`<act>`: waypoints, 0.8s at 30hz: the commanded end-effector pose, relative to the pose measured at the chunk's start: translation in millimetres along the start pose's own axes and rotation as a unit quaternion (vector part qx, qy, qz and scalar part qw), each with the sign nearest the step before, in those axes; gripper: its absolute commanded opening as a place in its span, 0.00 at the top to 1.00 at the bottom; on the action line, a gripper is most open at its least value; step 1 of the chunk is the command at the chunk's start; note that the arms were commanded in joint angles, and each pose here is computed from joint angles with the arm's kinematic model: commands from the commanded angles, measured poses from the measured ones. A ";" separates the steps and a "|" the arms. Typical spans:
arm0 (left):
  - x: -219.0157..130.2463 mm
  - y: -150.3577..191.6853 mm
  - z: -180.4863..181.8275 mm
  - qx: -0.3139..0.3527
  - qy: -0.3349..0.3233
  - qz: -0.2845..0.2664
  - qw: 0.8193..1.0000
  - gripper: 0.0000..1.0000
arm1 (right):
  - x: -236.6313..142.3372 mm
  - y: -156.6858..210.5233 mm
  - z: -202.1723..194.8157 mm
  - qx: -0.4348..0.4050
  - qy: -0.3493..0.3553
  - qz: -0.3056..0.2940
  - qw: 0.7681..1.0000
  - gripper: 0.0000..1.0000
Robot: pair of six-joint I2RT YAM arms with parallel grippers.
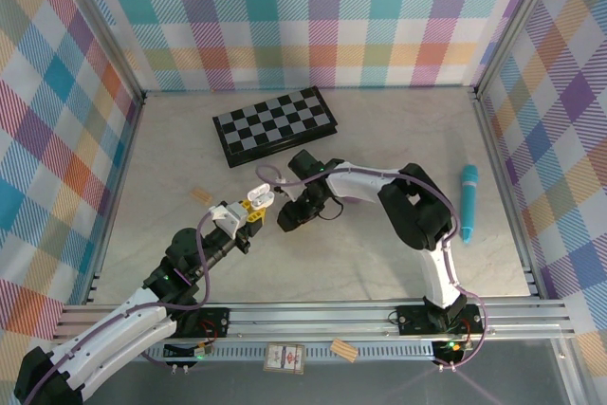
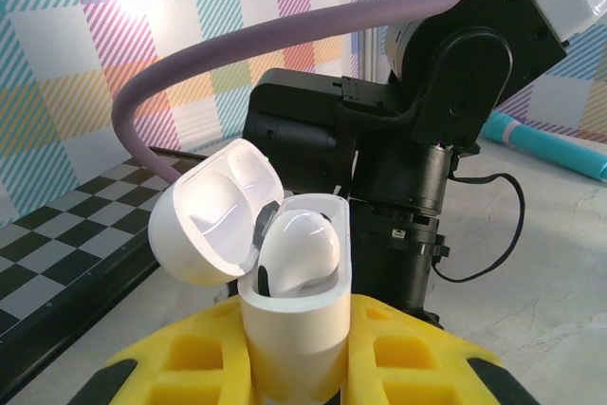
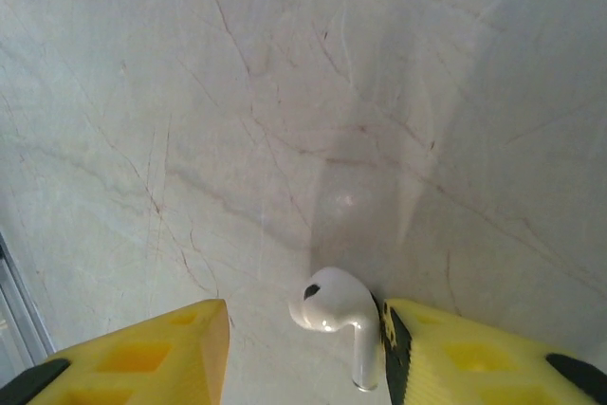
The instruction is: Insert the wireless bluetooth earbuds into the charging case
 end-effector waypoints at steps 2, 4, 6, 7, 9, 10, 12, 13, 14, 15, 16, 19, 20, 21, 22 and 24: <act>-1.2 -10.6 -2.2 0.008 0.003 -0.016 1.000 0.89 | -10.7 8.3 17.8 0.001 -0.027 0.006 1.000 0.53; -1.2 -10.8 -2.1 0.009 0.002 -0.016 1.000 0.89 | -13.5 9.8 21.2 -0.004 -0.027 -0.002 1.000 0.53; -1.1 -11.8 -2.2 0.008 0.002 -0.018 1.000 0.89 | -17.4 8.6 21.1 -0.006 -0.012 -0.013 1.000 0.53; -1.0 -12.5 -2.4 0.009 0.003 -0.017 1.000 0.89 | -19.2 7.5 20.0 -0.007 -0.001 -0.017 1.000 0.53; -0.9 -13.3 -2.4 0.009 0.003 -0.018 1.000 0.89 | -21.5 3.4 16.9 -0.009 0.021 -0.024 0.999 0.53; -0.9 -13.8 -2.7 0.009 0.004 -0.018 1.000 0.89 | -22.3 1.2 13.9 -0.007 0.030 -0.028 0.999 0.52; -0.8 -14.5 -3.1 0.009 0.006 -0.018 1.000 0.89 | -21.0 -3.9 9.2 -0.006 0.032 -0.035 0.999 0.53; -0.7 -14.5 -3.1 0.010 0.006 -0.018 1.000 0.89 | -19.1 -6.2 6.1 -0.007 0.031 -0.035 0.999 0.53; -0.8 -14.6 -3.3 0.010 0.007 -0.018 1.000 0.89 | -16.5 -9.1 5.0 -0.009 0.027 -0.034 0.999 0.53; -0.8 -14.3 -3.3 0.009 0.007 -0.017 1.000 0.89 | -12.7 -11.0 1.9 -0.010 0.026 -0.031 0.999 0.53; -0.8 -14.2 -3.3 0.009 0.007 -0.017 1.000 0.89 | -9.1 -13.4 0.5 -0.011 0.022 -0.028 0.999 0.53; -1.4 -12.9 -3.3 0.007 0.008 -0.015 1.000 0.89 | 1.7 -15.2 -3.9 -0.011 0.003 -0.023 1.000 0.53; -1.5 -12.6 -3.3 0.006 0.008 -0.015 1.000 0.89 | 4.2 -14.9 -4.1 -0.011 -0.005 -0.020 1.000 0.53; -1.8 -11.9 -3.1 0.006 0.007 -0.015 1.000 0.89 | 7.5 -13.5 -4.7 -0.009 -0.014 -0.015 1.000 0.53; -1.9 -11.6 -2.8 0.006 0.006 -0.015 1.000 0.89 | 10.1 -11.1 -5.0 -0.006 -0.021 -0.010 1.000 0.54; -2.3 -12.1 -2.7 0.007 0.005 -0.017 1.000 0.89 | 12.3 -5.3 -3.8 -0.002 -0.035 -0.006 0.999 0.54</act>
Point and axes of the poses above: each hand's point on the last joint's axis, 136 mm out from that joint toward the fingers, its own x axis out along the fingers, its own z axis along the line the jaws close on, y = z × x, the point moved 9 cm from there along -x, back along the fingers, and after that the axes turned 11 degrees about -x, right-handed, at the moved point
